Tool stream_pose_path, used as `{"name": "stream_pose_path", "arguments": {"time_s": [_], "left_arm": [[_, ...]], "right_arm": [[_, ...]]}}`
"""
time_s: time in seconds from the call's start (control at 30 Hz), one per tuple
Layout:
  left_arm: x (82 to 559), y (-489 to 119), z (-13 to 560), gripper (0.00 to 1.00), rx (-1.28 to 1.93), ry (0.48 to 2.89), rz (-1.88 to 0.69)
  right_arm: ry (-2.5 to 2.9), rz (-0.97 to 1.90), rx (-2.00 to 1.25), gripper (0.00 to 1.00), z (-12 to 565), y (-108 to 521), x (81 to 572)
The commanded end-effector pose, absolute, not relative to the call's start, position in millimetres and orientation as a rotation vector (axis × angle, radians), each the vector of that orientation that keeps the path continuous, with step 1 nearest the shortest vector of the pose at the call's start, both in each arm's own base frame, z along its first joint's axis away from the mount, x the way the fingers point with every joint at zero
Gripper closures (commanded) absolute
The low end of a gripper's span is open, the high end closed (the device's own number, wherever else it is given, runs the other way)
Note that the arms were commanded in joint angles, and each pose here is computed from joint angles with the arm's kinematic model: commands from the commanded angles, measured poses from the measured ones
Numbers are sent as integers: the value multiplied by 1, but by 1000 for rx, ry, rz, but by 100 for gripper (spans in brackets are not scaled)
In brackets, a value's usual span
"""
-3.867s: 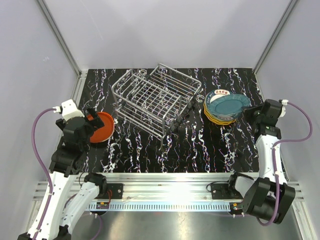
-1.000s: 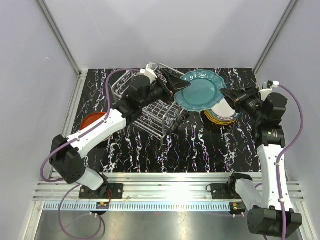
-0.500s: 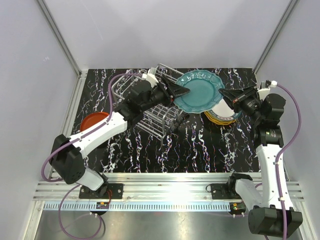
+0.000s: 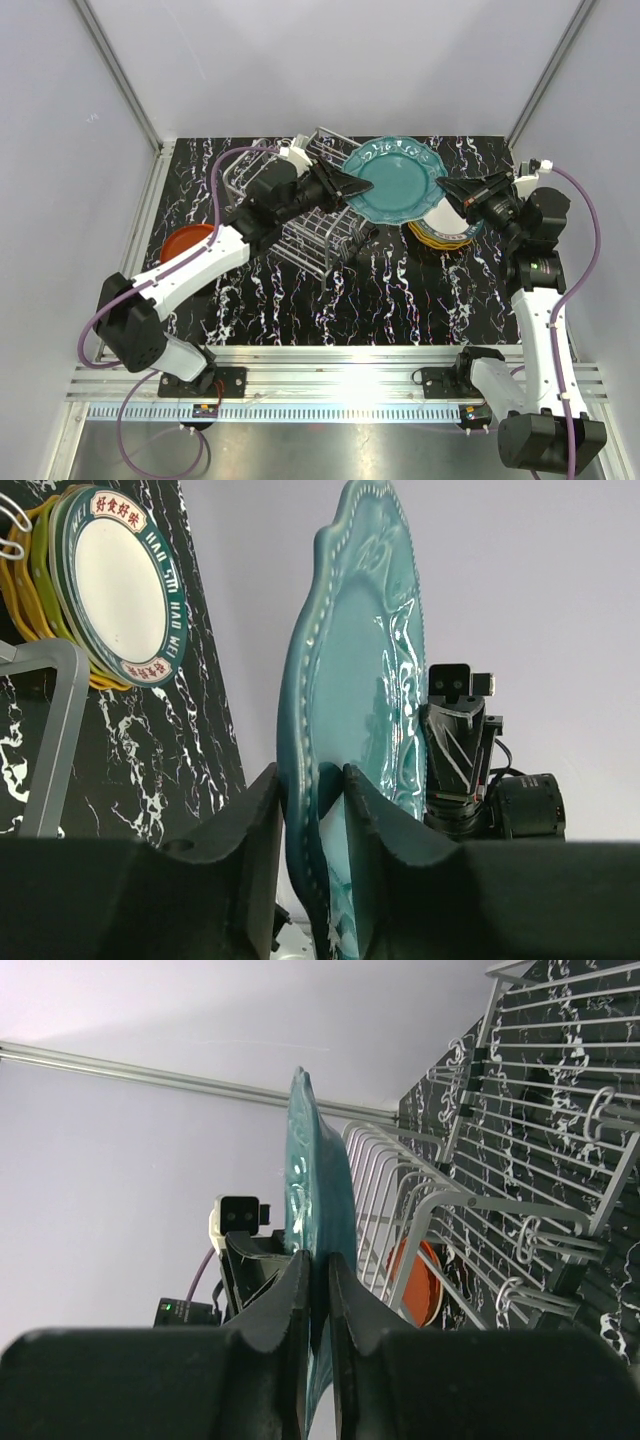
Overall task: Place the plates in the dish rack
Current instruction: Pass the plate from the right arm to the left, then insert the plate into the dish rack
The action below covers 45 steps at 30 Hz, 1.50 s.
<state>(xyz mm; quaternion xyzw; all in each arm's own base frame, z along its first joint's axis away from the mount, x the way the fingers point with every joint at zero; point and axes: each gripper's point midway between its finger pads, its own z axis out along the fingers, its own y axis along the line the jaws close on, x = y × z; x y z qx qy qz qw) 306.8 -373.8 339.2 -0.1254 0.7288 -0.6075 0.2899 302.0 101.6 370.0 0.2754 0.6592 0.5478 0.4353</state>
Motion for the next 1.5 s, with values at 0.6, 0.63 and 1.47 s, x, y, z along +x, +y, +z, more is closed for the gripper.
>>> {"name": "stream_pose_path", "arguments": {"time_s": [0.6,0.63,1.47], "left_arm": [[294,-343,405,100,-202,1771,-1513],[295,-342,405,100,-202,1770,-1511],[308,-224,452,100,-171,1631,-1164]], "right_arm": [[1624,1394,516,32,395,116,290],[1628,1391,520,31,394,116,290],[1677,1224,434,24,394,109,290]]}}
